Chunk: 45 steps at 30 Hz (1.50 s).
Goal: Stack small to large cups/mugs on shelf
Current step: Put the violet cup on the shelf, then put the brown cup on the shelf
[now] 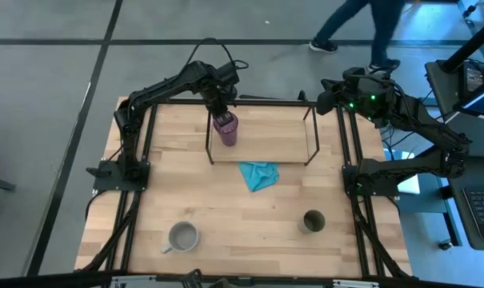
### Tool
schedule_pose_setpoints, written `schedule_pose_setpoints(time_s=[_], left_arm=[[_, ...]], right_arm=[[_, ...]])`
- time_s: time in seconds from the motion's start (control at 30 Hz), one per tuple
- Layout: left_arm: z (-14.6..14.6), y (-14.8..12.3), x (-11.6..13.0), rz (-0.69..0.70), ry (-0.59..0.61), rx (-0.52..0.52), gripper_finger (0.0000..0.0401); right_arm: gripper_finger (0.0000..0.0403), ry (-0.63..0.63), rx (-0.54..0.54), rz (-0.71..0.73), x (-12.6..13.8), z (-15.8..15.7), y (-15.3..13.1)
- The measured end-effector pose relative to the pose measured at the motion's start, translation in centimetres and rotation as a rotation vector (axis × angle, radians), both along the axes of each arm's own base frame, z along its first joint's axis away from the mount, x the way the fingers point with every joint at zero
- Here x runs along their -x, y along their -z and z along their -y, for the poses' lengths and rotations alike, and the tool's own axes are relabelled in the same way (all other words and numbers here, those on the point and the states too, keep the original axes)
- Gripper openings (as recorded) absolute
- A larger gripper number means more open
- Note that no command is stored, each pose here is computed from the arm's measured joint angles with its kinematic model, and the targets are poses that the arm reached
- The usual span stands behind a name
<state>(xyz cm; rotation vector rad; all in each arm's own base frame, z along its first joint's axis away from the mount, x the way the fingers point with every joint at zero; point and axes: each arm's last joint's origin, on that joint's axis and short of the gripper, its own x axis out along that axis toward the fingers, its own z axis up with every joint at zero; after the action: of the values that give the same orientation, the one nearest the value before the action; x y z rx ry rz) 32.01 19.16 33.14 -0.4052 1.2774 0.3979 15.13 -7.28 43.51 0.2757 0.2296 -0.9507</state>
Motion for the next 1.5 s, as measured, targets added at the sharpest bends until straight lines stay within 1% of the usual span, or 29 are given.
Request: schedule_pose_setpoints(time_s=[0.4, 0.53, 0.63, 0.93, 1.1, 1.23, 1.33, 1.43, 1.5], left_arm=[[-0.1, 0.0, -0.2, 0.018, -0.010, -0.008, 0.0009], [-0.1, 0.0, -0.1, 0.018, -0.023, -0.003, 0.0009], [0.0, 0.0, -0.2, 0.029, -0.020, 0.019, 0.0011], [0.0, 0.0, -0.2, 0.020, -0.039, 0.009, 0.0056], [0.0, -0.4, 0.1, 0.015, -0.045, -0.010, 0.0067], [0.0, -2.2, 0.6, 0.025, -0.047, -0.043, 0.0065], [0.1, -4.6, 1.3, 0.055, -0.045, -0.082, 0.0067], [0.8, -7.3, 2.3, 0.086, -0.049, -0.098, 0.0069], [1.6, -9.2, 3.0, 0.150, -0.040, -0.113, 0.0067]], right_arm=[[0.0022, 0.000, 0.001, -0.001, 0.0, 0.0, 0.0], [0.0022, 0.000, 0.002, -0.001, 0.0, 0.0, 0.0], [0.0022, -0.001, 0.001, -0.001, 0.0, 0.0, 0.0], [0.0022, 0.000, 0.002, -0.001, 0.0, 0.0, 0.0], [0.0022, 0.000, 0.002, -0.001, 0.0, 0.0, 0.0], [0.0022, -0.001, 0.002, -0.002, 0.0, 0.0, 0.0], [0.0022, -0.001, 0.003, -0.003, 0.0, 0.0, 0.0], [0.0022, -0.002, 0.005, -0.006, 0.0, 0.0, 0.0], [0.0022, -0.003, 0.007, -0.008, 0.0, 0.0, 0.0]])
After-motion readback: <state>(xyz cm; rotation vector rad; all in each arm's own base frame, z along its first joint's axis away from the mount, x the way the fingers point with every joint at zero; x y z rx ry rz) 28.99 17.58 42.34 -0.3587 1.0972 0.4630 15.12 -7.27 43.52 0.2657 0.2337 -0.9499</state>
